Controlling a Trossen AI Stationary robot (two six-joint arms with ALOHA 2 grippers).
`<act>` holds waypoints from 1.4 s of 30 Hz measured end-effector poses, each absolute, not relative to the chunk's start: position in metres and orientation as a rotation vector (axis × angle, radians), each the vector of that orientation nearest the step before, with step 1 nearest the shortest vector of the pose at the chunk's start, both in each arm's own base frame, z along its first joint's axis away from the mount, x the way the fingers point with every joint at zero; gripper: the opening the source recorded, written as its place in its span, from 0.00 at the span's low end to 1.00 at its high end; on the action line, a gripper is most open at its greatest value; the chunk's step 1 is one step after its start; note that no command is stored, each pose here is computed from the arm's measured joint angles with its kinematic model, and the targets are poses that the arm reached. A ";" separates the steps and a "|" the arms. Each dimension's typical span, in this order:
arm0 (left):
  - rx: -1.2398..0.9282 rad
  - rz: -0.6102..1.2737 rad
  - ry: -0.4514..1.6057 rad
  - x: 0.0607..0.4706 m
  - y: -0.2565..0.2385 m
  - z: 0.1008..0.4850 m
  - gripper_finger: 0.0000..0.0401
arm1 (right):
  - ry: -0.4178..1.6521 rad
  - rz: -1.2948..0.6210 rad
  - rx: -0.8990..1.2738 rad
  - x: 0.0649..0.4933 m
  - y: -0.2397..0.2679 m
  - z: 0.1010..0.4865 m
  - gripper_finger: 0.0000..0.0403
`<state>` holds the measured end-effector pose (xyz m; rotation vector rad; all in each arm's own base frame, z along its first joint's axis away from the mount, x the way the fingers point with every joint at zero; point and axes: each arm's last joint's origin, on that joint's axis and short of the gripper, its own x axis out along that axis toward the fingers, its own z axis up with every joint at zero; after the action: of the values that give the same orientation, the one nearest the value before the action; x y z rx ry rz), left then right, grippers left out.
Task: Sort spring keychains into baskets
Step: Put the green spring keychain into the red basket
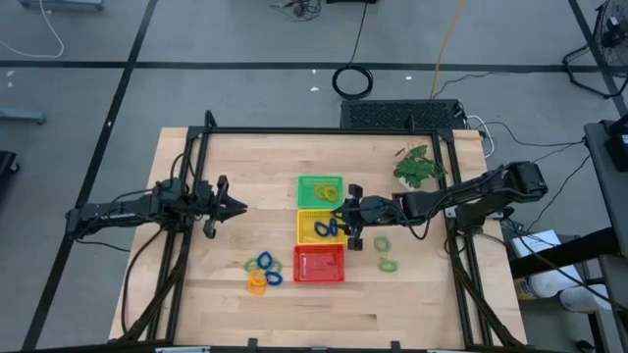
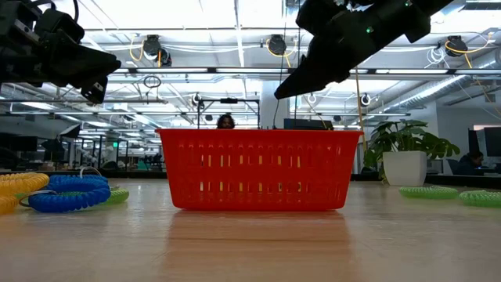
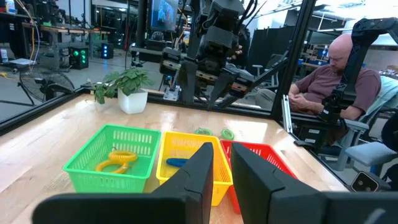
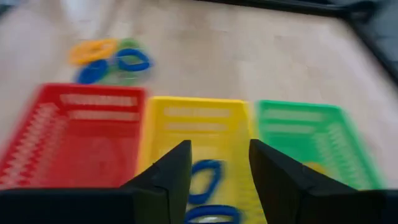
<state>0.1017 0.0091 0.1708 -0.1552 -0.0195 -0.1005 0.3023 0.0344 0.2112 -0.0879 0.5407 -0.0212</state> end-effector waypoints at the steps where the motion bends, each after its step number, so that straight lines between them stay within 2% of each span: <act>1: -0.155 -0.101 -0.020 0.102 0.009 0.171 0.15 | 0.546 0.022 -0.081 0.302 0.038 0.211 0.37; 4: -0.155 -0.101 -0.020 0.102 0.009 0.171 0.15 | 0.613 0.139 -0.082 0.296 0.053 0.206 0.39; 10: -0.155 -0.100 -0.020 0.102 0.009 0.171 0.15 | 0.914 0.211 -0.130 0.268 0.082 0.184 0.45; 14: -0.155 -0.100 -0.020 0.102 0.009 0.171 0.15 | 1.089 0.155 -0.115 0.249 0.090 0.175 0.48; 19: -0.155 -0.101 -0.019 0.102 0.009 0.171 0.15 | 1.207 0.057 -0.123 0.235 0.094 0.170 0.48; 30: -0.155 -0.101 -0.020 0.102 0.009 0.171 0.15 | 1.260 0.000 -0.066 0.228 0.092 0.165 0.46; 42: -0.155 -0.101 -0.020 0.102 0.009 0.171 0.15 | 1.202 0.047 0.007 0.212 0.087 0.128 0.45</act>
<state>0.1017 0.0090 0.1708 -0.1551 -0.0198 -0.1008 0.2123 0.0868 0.1278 0.0073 1.2022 0.0468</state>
